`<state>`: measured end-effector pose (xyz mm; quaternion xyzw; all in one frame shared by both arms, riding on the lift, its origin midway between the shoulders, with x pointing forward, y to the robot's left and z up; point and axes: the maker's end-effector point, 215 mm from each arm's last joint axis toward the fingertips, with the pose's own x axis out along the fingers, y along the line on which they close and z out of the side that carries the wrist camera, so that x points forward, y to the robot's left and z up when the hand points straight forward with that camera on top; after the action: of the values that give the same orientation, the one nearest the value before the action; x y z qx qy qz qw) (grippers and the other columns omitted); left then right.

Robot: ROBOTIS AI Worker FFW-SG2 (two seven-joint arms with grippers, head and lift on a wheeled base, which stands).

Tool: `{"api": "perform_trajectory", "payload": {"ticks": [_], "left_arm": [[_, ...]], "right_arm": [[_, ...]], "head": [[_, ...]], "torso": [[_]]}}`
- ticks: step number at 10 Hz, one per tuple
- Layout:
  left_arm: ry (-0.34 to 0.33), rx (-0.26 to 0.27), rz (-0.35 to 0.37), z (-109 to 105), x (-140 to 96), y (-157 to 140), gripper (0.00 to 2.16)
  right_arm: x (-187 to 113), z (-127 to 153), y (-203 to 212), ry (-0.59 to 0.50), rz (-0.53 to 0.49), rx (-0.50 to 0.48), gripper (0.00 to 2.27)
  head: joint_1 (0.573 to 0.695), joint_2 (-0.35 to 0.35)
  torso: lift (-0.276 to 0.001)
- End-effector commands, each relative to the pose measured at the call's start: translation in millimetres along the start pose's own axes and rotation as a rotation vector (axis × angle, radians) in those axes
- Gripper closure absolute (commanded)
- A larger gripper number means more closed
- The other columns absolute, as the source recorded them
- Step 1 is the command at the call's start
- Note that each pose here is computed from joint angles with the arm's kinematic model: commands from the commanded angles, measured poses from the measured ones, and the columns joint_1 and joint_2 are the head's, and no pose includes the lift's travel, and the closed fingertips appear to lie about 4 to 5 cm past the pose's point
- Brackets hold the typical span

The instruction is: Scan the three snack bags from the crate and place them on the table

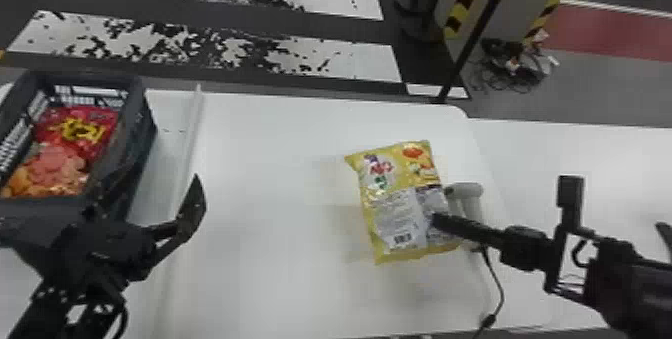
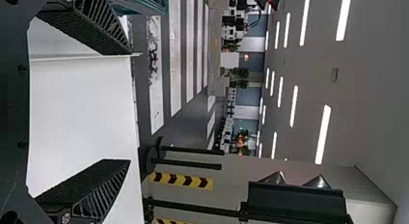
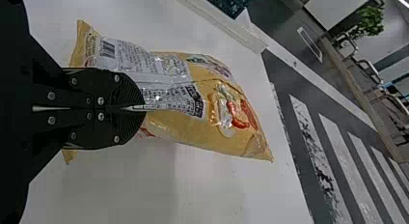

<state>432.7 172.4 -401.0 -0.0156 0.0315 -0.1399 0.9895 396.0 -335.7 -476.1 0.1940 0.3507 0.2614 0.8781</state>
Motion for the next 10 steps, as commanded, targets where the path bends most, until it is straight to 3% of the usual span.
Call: {"api": "perform_trajectory", "payload": {"ticks": [1, 4, 6, 8, 10], "left_arm": [[-0.002, -0.002, -0.002, 1.0, 0.4, -1.5, 0.08], [-0.002, 0.0, -0.002, 1.0, 0.2, -0.5, 0.08], [0.0, 0.0, 0.001, 0.4, -0.5, 0.6, 0.08], [0.001, 0.0, 0.003, -0.9, -1.8, 1.2, 0.08], [0.002, 0.002, 0.002, -0.9, -1.9, 1.5, 0.08]], "right_arm": [[-25.0, 36.4, -7.4, -0.111, -0.008, 0.05, 2.26], [-71.5, 85.5, -55.7, -0.31, -0.138, 0.153, 2.26], [-100.8, 96.0, -104.6, -0.433, -0.284, 0.237, 2.26], [-136.6, 101.1, -160.9, -0.592, -0.446, 0.28, 2.26], [-168.0, 88.4, -212.3, -0.696, -0.611, 0.347, 2.26]], "head": [[0.695, -0.218], [0.695, -0.281], [0.695, -0.346], [0.695, -0.35], [0.695, -0.35]], "torso": [[-0.062], [-0.062], [-0.062], [-0.062], [-0.062]]}}
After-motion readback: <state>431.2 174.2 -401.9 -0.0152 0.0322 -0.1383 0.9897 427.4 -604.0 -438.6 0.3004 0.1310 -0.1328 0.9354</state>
